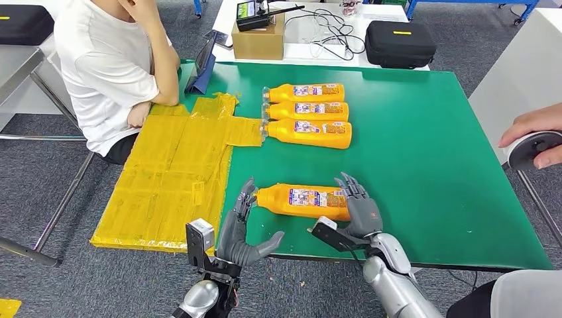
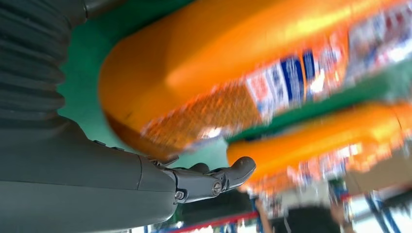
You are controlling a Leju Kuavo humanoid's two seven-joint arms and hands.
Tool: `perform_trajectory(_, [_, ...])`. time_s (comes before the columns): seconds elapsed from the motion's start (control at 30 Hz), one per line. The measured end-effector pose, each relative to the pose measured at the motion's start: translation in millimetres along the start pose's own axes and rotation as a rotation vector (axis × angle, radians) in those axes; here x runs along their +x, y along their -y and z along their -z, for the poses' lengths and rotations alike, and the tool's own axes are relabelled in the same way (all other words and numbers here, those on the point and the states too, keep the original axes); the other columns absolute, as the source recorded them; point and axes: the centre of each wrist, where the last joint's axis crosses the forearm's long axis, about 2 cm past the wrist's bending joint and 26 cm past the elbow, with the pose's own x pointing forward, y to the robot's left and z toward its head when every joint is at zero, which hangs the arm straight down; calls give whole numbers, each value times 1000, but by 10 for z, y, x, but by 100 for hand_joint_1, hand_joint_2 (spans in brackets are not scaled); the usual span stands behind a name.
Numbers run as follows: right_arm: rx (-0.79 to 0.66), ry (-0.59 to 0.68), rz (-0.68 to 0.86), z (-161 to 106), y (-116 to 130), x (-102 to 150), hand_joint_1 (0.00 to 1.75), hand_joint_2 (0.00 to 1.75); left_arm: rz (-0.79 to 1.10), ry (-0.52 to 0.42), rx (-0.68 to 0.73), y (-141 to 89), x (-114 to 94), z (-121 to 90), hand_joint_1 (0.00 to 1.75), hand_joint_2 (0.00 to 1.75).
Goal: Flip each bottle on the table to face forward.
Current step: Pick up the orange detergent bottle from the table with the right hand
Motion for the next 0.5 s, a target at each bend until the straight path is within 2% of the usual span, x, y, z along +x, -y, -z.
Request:
perform_trajectory(0.33, [159, -4, -114, 289, 102, 142, 0, 175, 8, -2, -21, 32, -2, 35, 0, 175])
perform_trajectory(0.47, [272, -55, -186, 422, 158, 221, 0, 175, 12, -4, -28, 36, 3, 55, 0, 175])
perform_trajectory(0.5, [302, -75, -215, 465, 179, 249, 7, 175, 13, -5, -28, 36, 4, 57, 0, 175])
